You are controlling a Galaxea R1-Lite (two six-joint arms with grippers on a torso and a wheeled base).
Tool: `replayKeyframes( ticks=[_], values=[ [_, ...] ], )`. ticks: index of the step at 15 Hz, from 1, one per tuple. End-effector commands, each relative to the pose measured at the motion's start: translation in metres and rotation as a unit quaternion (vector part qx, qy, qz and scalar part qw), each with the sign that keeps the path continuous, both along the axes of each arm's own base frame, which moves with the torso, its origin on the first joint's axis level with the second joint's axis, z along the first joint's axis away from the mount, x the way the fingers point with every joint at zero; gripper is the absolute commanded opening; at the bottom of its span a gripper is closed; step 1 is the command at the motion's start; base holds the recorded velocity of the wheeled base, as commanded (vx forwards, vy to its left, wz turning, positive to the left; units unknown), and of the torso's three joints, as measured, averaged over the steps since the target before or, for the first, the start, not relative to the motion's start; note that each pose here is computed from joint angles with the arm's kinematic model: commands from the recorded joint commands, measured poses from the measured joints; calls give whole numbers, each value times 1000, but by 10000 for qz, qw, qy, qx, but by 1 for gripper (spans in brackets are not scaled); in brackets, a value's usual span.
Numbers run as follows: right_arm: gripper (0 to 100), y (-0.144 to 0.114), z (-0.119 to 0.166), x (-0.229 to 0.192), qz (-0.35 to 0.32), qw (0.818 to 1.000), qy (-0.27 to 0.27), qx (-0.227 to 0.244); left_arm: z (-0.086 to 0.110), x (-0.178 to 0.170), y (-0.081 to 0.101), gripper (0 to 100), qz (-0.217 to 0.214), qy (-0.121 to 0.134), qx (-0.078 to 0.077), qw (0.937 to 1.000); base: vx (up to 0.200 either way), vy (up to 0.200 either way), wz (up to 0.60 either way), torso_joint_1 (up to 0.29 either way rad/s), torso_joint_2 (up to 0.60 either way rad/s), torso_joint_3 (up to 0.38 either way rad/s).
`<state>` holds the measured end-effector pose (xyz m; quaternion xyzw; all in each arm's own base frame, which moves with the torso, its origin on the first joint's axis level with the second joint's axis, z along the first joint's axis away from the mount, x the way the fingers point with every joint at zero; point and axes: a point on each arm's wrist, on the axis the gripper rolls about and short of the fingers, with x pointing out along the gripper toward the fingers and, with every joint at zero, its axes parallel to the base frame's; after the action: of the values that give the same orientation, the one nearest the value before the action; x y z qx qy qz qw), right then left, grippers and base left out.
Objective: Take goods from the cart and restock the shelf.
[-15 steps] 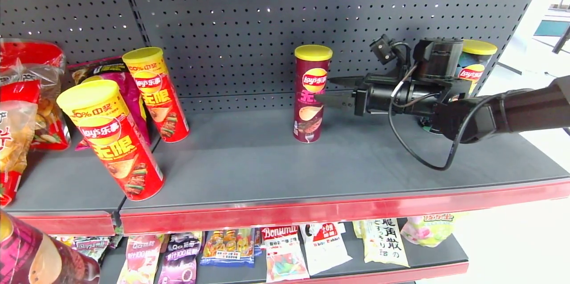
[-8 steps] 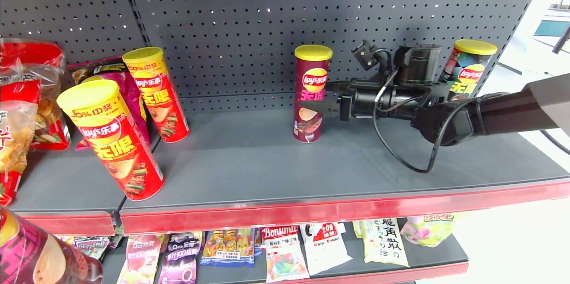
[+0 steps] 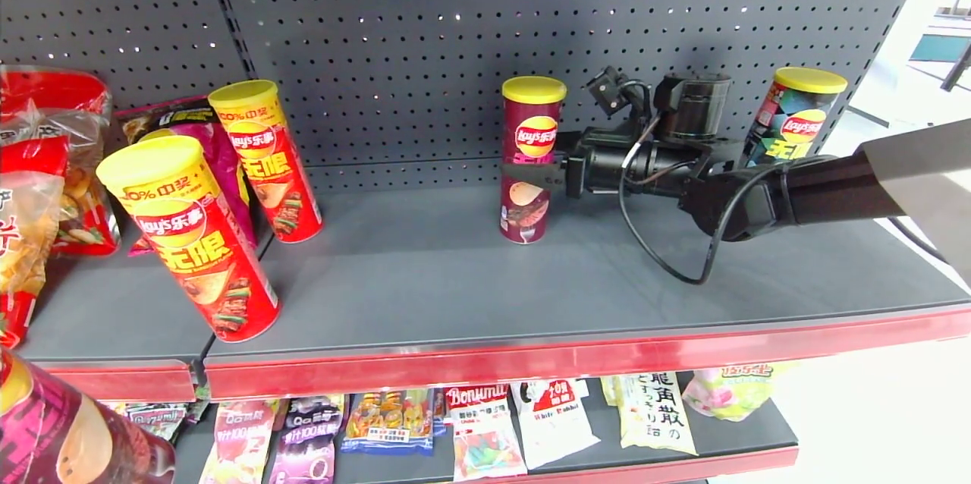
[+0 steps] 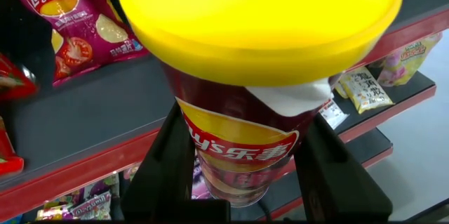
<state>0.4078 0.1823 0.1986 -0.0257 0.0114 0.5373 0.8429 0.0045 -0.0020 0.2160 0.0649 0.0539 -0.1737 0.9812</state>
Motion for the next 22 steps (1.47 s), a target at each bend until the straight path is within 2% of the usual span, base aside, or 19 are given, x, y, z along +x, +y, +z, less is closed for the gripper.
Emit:
replayKeyframes(
  ticks=[1,6,9,13,15,22],
  values=[
    [0,0,0,0,2,10000,-1,4,0,1,0,0,-2,15,4,10000,0,0,0,0,0,0],
    [0,7,4,-8,-20,10000,-39,-2,2,2,-1,0,6,15,4,10000,0,0,0,0,0,0],
    [0,13,20,-43,-486,9988,-50,-46,1,2,-1,0,13,22,8,10000,0,0,0,0,0,0],
    [0,14,33,-91,-607,9981,-51,-86,2,1,0,0,-10,-12,59,10000,0,0,0,0,0,0],
    [0,12,32,-102,-806,9967,-102,-70,4,2,-1,0,-10,-78,37,10000,0,0,0,0,0,0],
    [0,9,13,-128,-716,9971,-200,-141,5,3,-1,0,-17,-121,22,9999,0,0,0,0,0,0]
  ],
)
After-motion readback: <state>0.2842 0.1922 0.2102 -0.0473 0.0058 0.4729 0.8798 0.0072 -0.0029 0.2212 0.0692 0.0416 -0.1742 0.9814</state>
